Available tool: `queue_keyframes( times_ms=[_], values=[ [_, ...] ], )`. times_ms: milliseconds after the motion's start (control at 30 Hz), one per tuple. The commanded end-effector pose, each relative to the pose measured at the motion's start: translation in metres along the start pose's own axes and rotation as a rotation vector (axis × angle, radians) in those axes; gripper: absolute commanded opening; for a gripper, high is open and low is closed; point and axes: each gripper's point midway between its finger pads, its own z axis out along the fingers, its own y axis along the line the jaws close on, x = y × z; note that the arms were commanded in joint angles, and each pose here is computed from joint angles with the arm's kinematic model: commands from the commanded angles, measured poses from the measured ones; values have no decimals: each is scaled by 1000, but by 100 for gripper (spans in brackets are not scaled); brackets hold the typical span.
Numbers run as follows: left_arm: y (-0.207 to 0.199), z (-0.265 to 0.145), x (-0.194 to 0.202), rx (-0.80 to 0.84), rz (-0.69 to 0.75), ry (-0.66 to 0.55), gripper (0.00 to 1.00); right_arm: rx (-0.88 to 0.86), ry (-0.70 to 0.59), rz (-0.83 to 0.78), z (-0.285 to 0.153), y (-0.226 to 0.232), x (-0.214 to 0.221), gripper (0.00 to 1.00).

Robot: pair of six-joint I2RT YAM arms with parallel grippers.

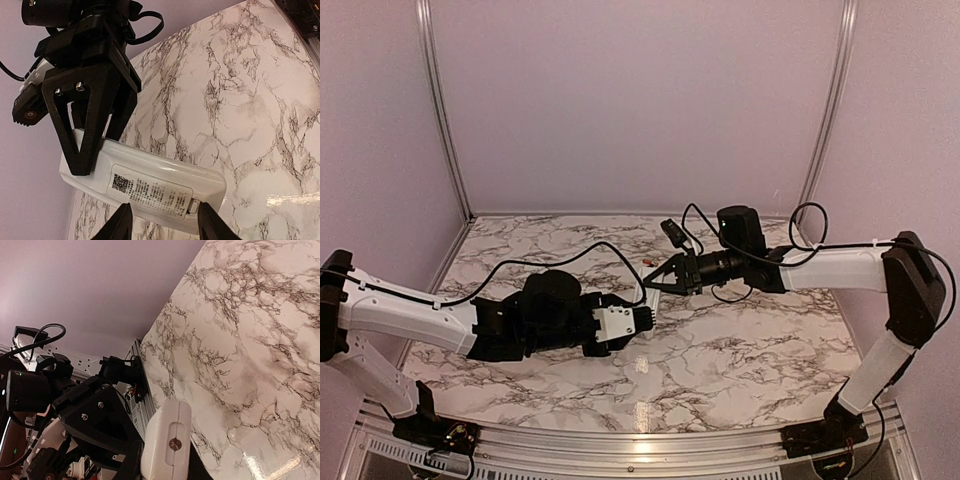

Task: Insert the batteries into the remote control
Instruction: Remove the battery cover from the remote control.

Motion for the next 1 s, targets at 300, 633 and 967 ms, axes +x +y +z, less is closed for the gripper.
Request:
queue_keyframes(
  times_ms=[300, 633, 967],
  values=[
    [0, 6, 14, -32, 116, 104, 46, -63, 55, 9, 13, 11, 8, 0],
    [-4, 14, 20, -40, 161, 133, 48, -80, 73, 10, 17, 15, 11, 0],
    [29, 0, 1, -199, 131, 75, 44, -21, 51, 16, 11, -5, 8, 0]
  ],
)
